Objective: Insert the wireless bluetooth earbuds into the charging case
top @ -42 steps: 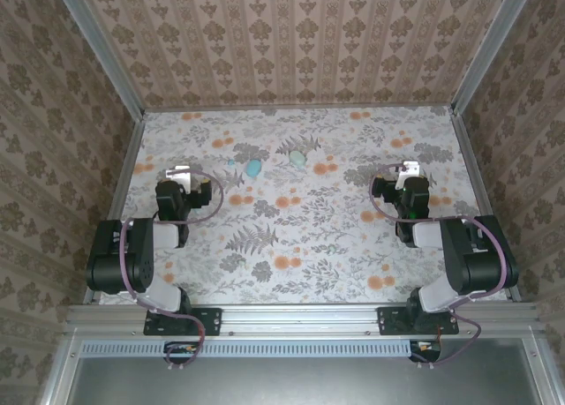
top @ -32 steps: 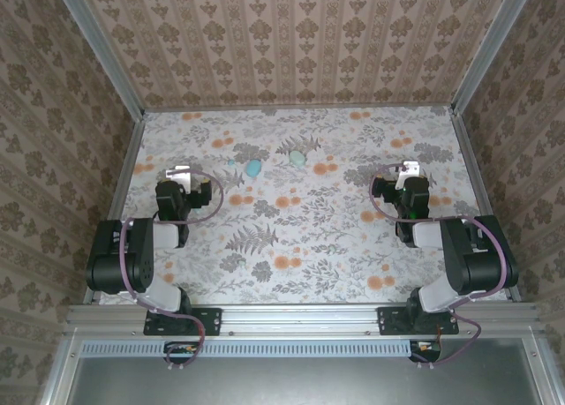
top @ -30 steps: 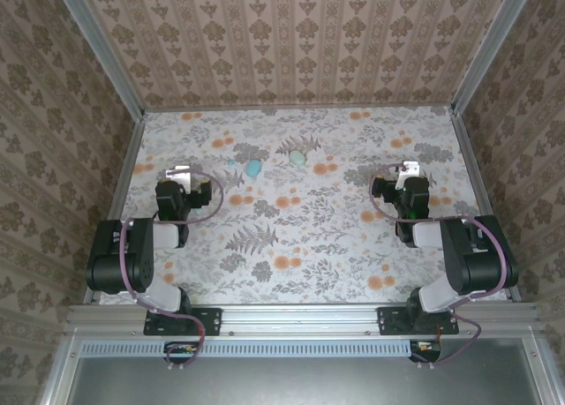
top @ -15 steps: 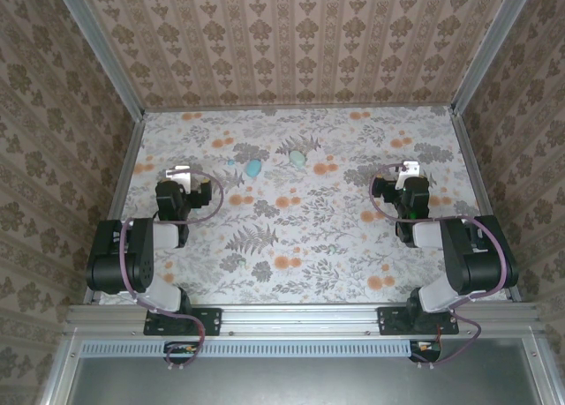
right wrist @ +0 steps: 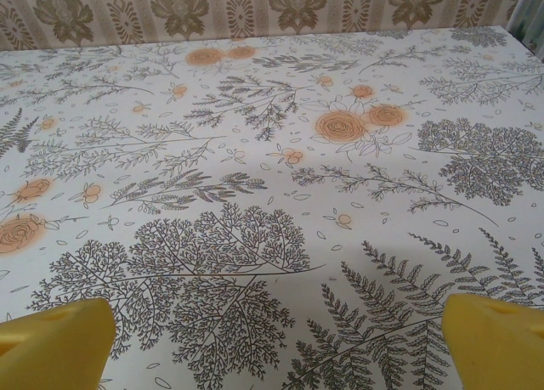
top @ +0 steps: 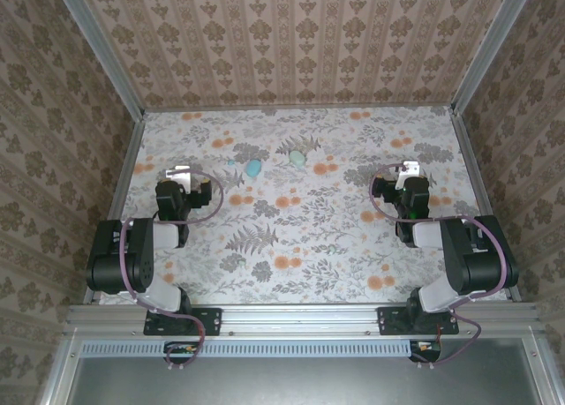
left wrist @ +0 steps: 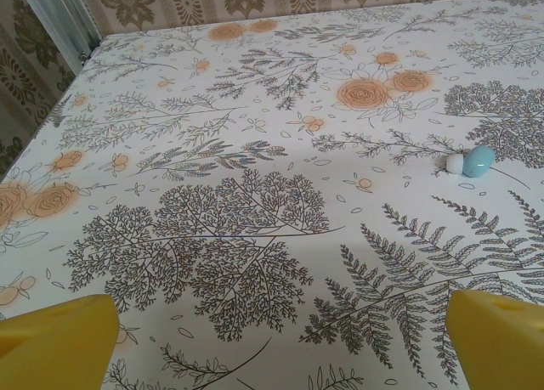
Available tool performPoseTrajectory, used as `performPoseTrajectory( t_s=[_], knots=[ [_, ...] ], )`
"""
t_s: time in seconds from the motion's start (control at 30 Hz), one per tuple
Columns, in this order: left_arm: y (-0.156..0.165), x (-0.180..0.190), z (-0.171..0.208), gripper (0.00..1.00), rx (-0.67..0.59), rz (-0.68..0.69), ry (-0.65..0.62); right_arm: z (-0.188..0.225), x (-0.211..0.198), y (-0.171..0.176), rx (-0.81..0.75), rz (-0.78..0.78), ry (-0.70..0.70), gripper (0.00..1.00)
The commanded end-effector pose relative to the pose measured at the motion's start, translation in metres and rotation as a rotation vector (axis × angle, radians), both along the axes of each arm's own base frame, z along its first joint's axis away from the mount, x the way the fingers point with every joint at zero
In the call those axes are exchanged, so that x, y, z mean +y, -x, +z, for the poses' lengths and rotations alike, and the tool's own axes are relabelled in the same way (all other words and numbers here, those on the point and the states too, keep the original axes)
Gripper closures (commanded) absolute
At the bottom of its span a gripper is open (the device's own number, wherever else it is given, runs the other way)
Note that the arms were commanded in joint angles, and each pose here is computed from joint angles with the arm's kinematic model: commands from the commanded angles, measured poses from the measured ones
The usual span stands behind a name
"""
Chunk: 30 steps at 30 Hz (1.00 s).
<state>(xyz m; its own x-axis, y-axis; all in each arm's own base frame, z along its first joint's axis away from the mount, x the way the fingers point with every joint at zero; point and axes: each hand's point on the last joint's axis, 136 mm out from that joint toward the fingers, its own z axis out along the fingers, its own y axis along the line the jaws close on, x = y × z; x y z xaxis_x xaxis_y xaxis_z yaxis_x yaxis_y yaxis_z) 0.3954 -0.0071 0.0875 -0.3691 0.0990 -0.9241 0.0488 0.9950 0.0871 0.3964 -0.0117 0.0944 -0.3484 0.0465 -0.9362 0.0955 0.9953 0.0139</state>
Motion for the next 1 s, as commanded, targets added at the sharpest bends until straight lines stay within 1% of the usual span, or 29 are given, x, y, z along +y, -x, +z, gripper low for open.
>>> performPoseTrajectory(
  t_s=[0.0,0.13,0.2,0.23,0.3,0.33,0.4,0.47,0.53,0.63,0.73,0.87,0.97],
  knots=[
    [-0.004,0.0,0.006,0.0,-0.011,-0.008,-0.001,0.003,0.005,-0.004,-0.006,0.03,0.003,0.0],
    [-0.004,0.0,0.008,0.0,-0.015,-0.021,0.011,0.004,0.008,-0.004,-0.011,0.042,0.004,0.0],
    [-0.002,-0.001,0.013,0.0,-0.019,-0.026,0.007,0.01,0.017,-0.005,0.001,0.094,0.011,0.0],
    [0.0,0.002,0.018,0.0,-0.029,-0.004,0.01,0.016,0.021,-0.007,0.012,0.113,0.02,0.0],
    [0.003,0.007,0.026,0.0,-0.037,0.029,0.008,0.02,0.025,-0.009,0.123,0.115,0.01,0.0],
    [0.005,0.008,0.033,0.0,-0.036,0.039,0.006,0.026,0.026,-0.011,0.188,0.101,-0.026,0.0],
    [0.008,0.009,0.043,0.0,0.005,0.068,0.016,0.035,0.032,-0.017,0.289,0.087,-0.084,0.0],
    [0.009,0.007,0.054,0.0,0.038,0.079,0.054,0.04,0.048,-0.025,0.346,0.13,-0.062,0.0],
    [0.008,0.001,0.067,0.0,0.051,0.071,0.087,0.048,0.074,-0.033,0.371,0.184,0.028,0.0],
    [0.007,0.001,0.075,0.0,0.108,0.142,0.138,0.057,0.123,-0.048,0.4,0.286,0.12,0.0],
    [0.009,-0.012,0.073,0.0,0.19,0.154,0.177,0.046,0.166,-0.057,0.5,0.368,0.149,0.0],
    [0.014,-0.056,0.071,0.0,0.284,0.066,0.21,0.033,0.218,-0.075,0.577,0.456,0.19,0.01],
    [0.024,-0.096,0.064,0.0,0.36,-0.037,0.205,0.018,0.241,-0.082,0.647,0.496,0.229,0.01]
  ],
)
